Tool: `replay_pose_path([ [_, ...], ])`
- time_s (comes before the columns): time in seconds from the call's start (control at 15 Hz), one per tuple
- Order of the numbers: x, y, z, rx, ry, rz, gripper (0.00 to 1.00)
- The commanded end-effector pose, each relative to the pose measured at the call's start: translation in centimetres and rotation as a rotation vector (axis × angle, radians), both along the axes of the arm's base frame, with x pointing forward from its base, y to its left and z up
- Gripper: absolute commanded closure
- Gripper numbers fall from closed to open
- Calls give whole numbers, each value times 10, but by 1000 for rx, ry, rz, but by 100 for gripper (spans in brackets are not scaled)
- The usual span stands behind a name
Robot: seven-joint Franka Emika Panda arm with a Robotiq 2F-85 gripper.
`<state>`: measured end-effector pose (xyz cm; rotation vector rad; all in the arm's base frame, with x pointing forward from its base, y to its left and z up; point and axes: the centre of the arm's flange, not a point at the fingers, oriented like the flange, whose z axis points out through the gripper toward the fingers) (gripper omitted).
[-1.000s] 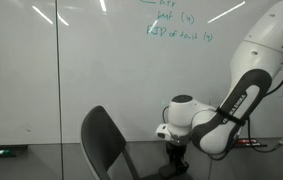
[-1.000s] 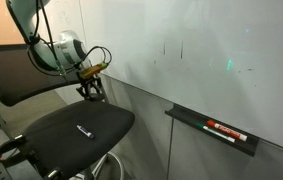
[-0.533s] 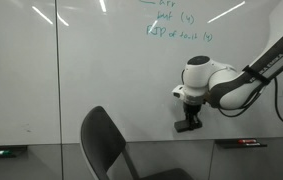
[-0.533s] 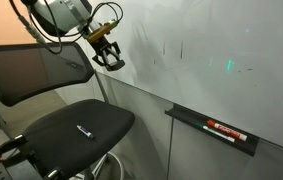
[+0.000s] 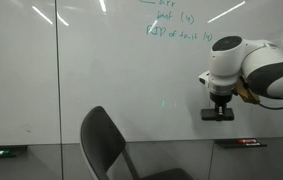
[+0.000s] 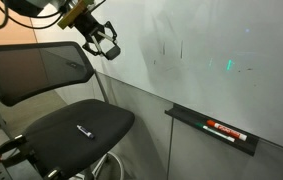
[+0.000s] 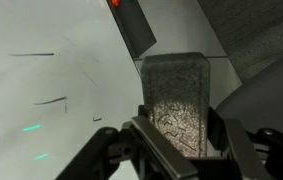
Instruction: Use the eraser to wipe the markings on the whiteboard
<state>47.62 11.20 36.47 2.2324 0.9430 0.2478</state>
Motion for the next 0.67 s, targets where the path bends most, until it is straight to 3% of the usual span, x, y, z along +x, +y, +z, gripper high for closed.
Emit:
replay_pose_path([
  [0.0,-48,3,3,-7,-168,-102,68],
  [0.27,-56,0,-27,30,-340,-206,68],
  [0.6,-20,-14,-53,136,-528,-355,68],
])
